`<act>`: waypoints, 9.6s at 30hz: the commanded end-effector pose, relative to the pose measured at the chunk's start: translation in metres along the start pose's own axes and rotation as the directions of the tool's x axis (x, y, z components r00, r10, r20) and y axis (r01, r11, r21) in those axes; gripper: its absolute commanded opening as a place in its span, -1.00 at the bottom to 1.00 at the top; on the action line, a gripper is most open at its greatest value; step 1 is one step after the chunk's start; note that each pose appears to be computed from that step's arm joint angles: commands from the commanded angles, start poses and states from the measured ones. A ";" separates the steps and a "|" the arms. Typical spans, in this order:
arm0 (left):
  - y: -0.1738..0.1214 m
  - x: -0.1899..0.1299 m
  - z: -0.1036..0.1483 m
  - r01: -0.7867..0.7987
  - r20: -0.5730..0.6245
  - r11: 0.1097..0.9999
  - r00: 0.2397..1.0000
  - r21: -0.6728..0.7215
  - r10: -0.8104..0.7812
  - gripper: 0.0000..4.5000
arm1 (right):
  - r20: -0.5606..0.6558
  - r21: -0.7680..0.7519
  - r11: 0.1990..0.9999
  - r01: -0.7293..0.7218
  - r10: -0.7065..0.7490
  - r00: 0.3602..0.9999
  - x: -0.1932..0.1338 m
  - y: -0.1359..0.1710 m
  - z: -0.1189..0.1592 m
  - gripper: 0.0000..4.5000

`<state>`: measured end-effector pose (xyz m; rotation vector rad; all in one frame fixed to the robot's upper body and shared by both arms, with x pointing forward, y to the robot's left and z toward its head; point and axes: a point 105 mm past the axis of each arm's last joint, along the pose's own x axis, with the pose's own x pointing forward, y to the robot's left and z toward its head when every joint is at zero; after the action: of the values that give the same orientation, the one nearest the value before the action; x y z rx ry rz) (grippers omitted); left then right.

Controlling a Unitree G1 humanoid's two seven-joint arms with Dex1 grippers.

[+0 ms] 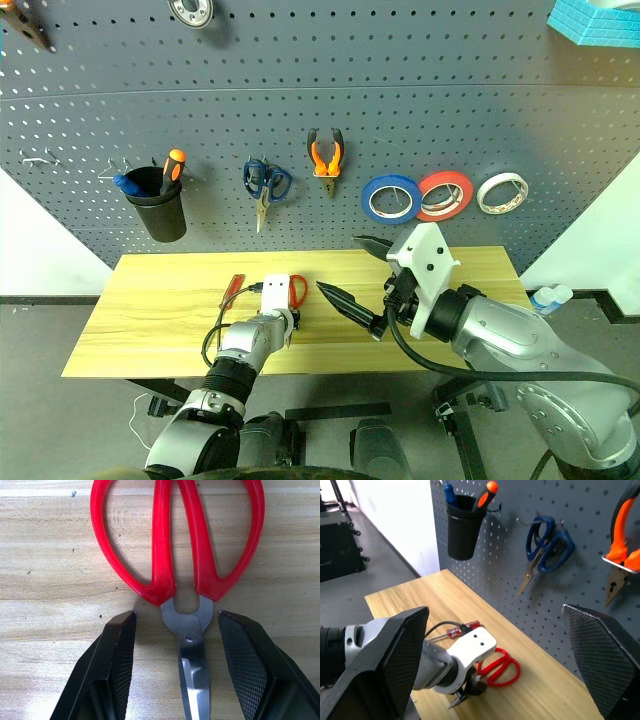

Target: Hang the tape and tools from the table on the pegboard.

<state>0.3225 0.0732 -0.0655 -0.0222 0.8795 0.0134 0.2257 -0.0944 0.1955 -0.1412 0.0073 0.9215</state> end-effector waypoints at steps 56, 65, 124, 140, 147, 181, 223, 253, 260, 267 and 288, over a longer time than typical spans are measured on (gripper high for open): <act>0.002 -0.024 0.007 0.058 0.162 0.968 0.982 0.242 -0.100 -0.51 | 0.109 -0.050 0.998 -0.024 0.029 0.994 -0.015 -0.010 0.024 1.00; -0.004 -0.033 0.024 0.054 0.253 0.953 0.958 0.297 -0.134 -0.51 | 0.074 -0.059 0.997 -0.058 0.062 0.995 -0.035 -0.013 0.025 1.00; 0.013 -0.164 0.133 -0.297 0.849 0.819 0.373 0.491 -0.374 -0.51 | 0.029 -0.096 0.960 0.261 -0.260 0.965 -0.150 -0.085 0.019 1.00; 0.040 -0.166 0.133 -0.372 0.875 0.815 0.375 0.445 -0.306 -0.51 | -0.011 -0.093 0.964 0.249 -0.251 0.968 -0.148 -0.085 0.010 1.00; 0.044 -0.158 0.132 -0.378 0.871 0.812 0.394 0.445 -0.295 -0.51 | -0.015 -0.089 0.964 0.250 -0.252 0.968 -0.146 -0.086 0.008 1.00; 0.050 -0.115 0.151 -0.403 0.870 0.814 0.437 0.418 -0.231 -0.51 | -0.039 -0.075 0.965 0.250 -0.253 0.967 -0.148 -0.081 0.005 1.00; 0.083 -0.085 0.061 -0.254 0.652 0.843 0.745 0.474 -0.142 0.98 | -0.026 -0.074 0.964 0.254 -0.256 0.966 -0.141 -0.084 0.002 1.00; 0.129 0.004 0.043 -0.048 0.152 0.986 0.988 0.157 0.024 0.98 | -0.116 -0.056 0.969 0.242 -0.247 0.962 -0.150 -0.075 -0.002 1.00; 0.137 0.011 0.039 -0.057 0.128 0.988 0.991 0.144 0.039 0.98 | -0.162 -0.052 0.970 0.238 -0.243 0.956 -0.161 -0.072 0.004 1.00; 0.131 0.015 0.033 -0.039 0.112 0.991 0.993 0.132 0.025 0.98 | -0.170 -0.041 0.975 0.220 -0.224 0.960 -0.164 -0.069 0.013 1.00; 0.123 0.016 0.020 -0.009 0.076 0.992 0.997 0.122 0.000 -0.48 | -0.169 -0.045 0.976 0.213 -0.218 0.961 -0.165 -0.066 0.019 1.00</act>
<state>0.3503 0.1940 -0.0619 0.0854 0.7765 -0.0407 0.1788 -0.2643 0.2258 -0.2131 0.1682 0.6903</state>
